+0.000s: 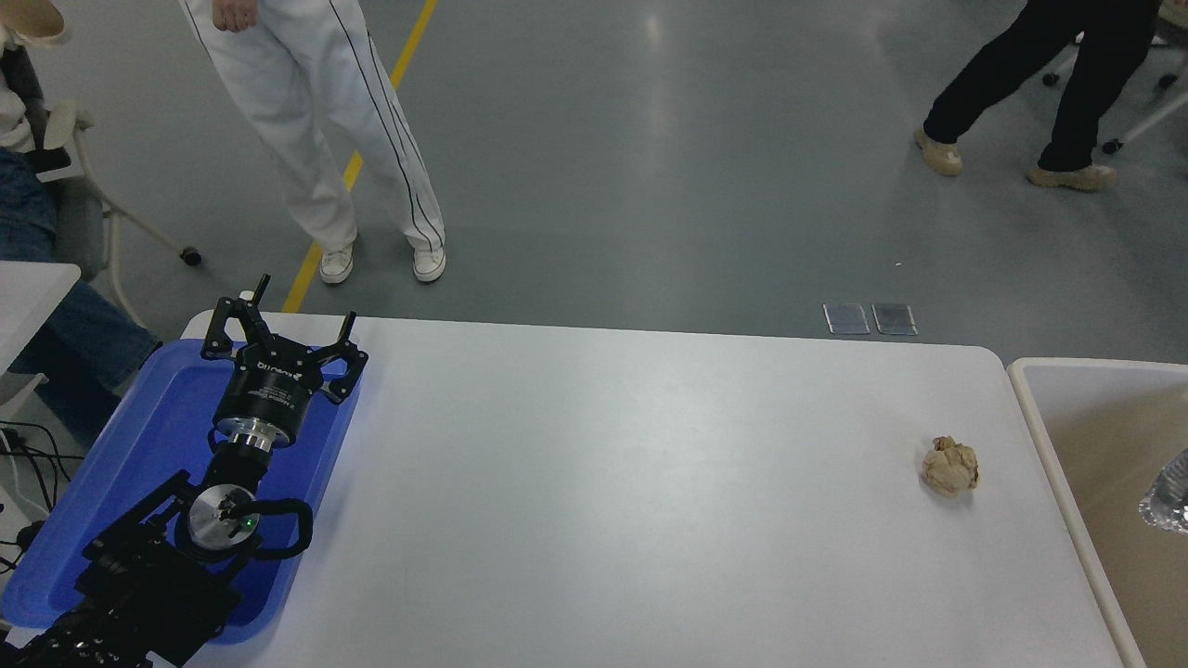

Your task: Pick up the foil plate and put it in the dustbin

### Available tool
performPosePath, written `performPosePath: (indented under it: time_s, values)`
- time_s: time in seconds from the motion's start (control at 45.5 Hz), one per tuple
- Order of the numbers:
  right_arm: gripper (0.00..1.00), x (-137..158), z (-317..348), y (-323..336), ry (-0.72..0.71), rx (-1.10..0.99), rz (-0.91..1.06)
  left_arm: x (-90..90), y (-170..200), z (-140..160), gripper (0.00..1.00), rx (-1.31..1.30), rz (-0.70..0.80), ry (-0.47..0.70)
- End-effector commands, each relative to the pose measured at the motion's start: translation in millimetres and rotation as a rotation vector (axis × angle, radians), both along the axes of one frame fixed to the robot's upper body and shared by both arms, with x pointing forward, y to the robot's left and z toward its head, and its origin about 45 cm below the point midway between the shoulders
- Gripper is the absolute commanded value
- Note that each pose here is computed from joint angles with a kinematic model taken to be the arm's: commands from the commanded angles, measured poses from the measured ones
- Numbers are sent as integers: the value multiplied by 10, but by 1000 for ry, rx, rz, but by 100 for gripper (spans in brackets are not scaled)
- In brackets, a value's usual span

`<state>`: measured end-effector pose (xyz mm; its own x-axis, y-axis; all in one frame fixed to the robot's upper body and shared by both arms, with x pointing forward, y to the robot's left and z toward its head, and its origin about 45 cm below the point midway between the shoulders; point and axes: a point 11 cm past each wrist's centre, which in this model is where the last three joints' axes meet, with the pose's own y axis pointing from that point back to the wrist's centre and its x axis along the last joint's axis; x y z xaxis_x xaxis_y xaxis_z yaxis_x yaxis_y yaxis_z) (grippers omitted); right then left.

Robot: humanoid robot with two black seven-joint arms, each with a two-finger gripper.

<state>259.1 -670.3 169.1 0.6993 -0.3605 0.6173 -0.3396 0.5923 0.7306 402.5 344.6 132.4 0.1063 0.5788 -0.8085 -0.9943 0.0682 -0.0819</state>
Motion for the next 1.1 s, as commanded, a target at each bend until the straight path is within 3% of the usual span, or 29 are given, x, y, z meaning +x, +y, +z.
performPosePath:
  time_s: [0.0,0.879,0.901,0.923,0.945,0.989,1.033,1.077]
  values:
    - [0,-23,-142,24,-59,-57,14,-1,-1,-1,100,0,0,0]
    - [0,-97,-378,115,-105,-87,6,-1,-1,-1,100,0,0,0]
    - [6,-93,-376,115,-107,-88,8,-1,-1,-1,100,0,0,0]
    - [32,-89,-371,113,-114,-91,8,-1,-1,-1,100,0,0,0]
    - [49,-77,-352,105,-125,-98,10,-1,-1,-1,100,0,0,0]
    - [76,-60,-332,96,-151,-116,18,-1,-1,-1,100,0,0,0]
    - [91,-38,-327,103,-180,-137,30,-1,-1,-1,100,0,0,0]
    - [99,-33,-323,103,-201,-148,32,-1,-1,-1,100,0,0,0]
